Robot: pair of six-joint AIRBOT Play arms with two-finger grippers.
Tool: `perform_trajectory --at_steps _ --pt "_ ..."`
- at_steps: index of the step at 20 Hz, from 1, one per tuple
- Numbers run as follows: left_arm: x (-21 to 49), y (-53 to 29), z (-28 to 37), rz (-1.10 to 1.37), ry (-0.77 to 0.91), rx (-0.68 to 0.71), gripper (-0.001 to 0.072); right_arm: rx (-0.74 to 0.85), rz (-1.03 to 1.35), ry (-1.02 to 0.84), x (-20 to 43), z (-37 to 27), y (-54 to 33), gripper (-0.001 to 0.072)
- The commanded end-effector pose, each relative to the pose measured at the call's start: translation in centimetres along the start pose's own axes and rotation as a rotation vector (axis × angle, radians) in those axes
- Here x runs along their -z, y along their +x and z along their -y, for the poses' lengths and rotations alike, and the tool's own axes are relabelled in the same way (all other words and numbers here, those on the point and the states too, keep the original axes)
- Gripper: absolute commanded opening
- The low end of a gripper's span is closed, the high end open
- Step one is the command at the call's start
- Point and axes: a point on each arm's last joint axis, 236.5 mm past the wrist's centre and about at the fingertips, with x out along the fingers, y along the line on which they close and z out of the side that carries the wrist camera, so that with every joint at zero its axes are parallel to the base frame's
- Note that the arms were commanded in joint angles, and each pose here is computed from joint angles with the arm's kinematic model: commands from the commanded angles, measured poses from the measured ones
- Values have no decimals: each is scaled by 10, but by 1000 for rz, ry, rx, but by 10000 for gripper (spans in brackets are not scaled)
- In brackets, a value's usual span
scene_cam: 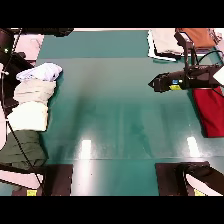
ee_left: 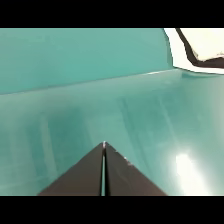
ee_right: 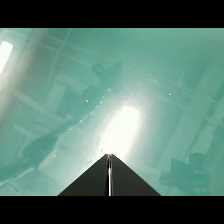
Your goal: Fold the shirts.
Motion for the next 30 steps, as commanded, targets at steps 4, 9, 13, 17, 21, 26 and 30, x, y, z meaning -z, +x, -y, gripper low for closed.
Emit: perform_trajectory --at_steps 4,9,13,17,21,26,30 --pt "-4 0 0 16 0 -1 24 -3 0 0 0 -1 0 18" --pt "-4 0 0 16 1 -1 24 -3 0 0 0 -1 0 18" --pt "-4 0 0 17 0 -1 25 0 1 0 0 0 0 18" --pt "-8 -1 -2 34 12 -10 24 1 10 0 -3 0 0 17" --pt "-9 -5 -85 16 168 -319 562 1 18 0 -4 0 0 18" --pt "78 9 -221 -272 24 -556 564 0 18 0 -5 0 0 18" --pt "140 29 -284 -415 -59 -615 564 0 18 0 -4 0 0 18"
